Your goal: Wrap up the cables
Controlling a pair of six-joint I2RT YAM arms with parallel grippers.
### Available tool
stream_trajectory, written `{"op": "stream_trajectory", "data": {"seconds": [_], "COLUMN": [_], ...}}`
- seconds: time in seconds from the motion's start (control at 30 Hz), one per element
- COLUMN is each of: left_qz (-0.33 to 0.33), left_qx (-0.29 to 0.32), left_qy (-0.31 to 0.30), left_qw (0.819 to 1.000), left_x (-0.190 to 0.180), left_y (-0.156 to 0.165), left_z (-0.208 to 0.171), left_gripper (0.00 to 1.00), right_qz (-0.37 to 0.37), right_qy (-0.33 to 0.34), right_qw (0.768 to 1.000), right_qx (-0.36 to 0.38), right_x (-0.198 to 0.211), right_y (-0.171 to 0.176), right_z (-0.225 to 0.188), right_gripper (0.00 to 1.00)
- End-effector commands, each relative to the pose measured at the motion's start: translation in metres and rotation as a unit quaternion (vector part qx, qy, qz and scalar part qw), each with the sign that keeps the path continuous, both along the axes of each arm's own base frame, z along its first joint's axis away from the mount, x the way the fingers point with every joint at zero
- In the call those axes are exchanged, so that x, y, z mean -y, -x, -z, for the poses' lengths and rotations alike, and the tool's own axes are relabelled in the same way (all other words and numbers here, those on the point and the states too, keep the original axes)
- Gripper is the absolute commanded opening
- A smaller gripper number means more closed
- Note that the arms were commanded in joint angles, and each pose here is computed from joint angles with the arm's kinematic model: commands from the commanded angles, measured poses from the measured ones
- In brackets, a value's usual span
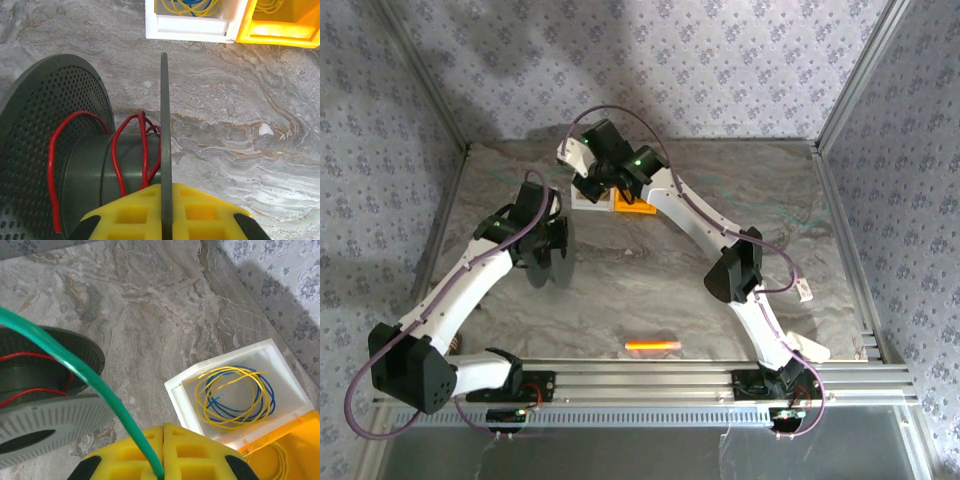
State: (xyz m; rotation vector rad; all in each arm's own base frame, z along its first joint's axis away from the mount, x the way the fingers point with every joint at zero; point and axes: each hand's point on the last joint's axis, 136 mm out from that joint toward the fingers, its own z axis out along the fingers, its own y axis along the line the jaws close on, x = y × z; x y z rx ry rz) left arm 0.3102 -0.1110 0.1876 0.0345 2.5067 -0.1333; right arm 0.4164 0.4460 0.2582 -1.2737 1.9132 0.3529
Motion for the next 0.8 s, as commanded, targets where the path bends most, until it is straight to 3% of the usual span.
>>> {"op": "stream_trajectory", "data": {"seconds": [0.0, 0.37, 0.5, 0.77], "left_qz": [0.002, 0.013, 0.015, -0.032], "left_qx": [-0.019, 0.027, 0.056, 0.104], "left_qy": [-0.021, -0.018, -0.027, -0.033], "left_qw": [1.0, 0.999, 0.998, 0.994], "left_x": [-0.005, -0.009, -0.017, -0.068], "left_y": [0.006, 0.009, 0.014, 0.041], "left_z": [0.003, -0.049, -0.08, -0.132], "left_gripper": [0.2, 0.48, 0.62, 0.67], "right_qz": [-0.004, -0.009, -0.061, -0.145], "right_qy": [0.002, 0.012, 0.021, 0.028], "right_qw": [1.0, 1.0, 0.998, 0.987], "right_qx": [-0.004, -0.007, -0.009, 0.057], "right_x": [0.005, 0.022, 0.026, 0.035], "right_y": [-0.003, -0.009, -0.001, 0.003], "right_z": [-0.001, 0.004, 0.01, 0.01], "right_gripper": [0.0, 0.0, 0.0, 0.0]}}
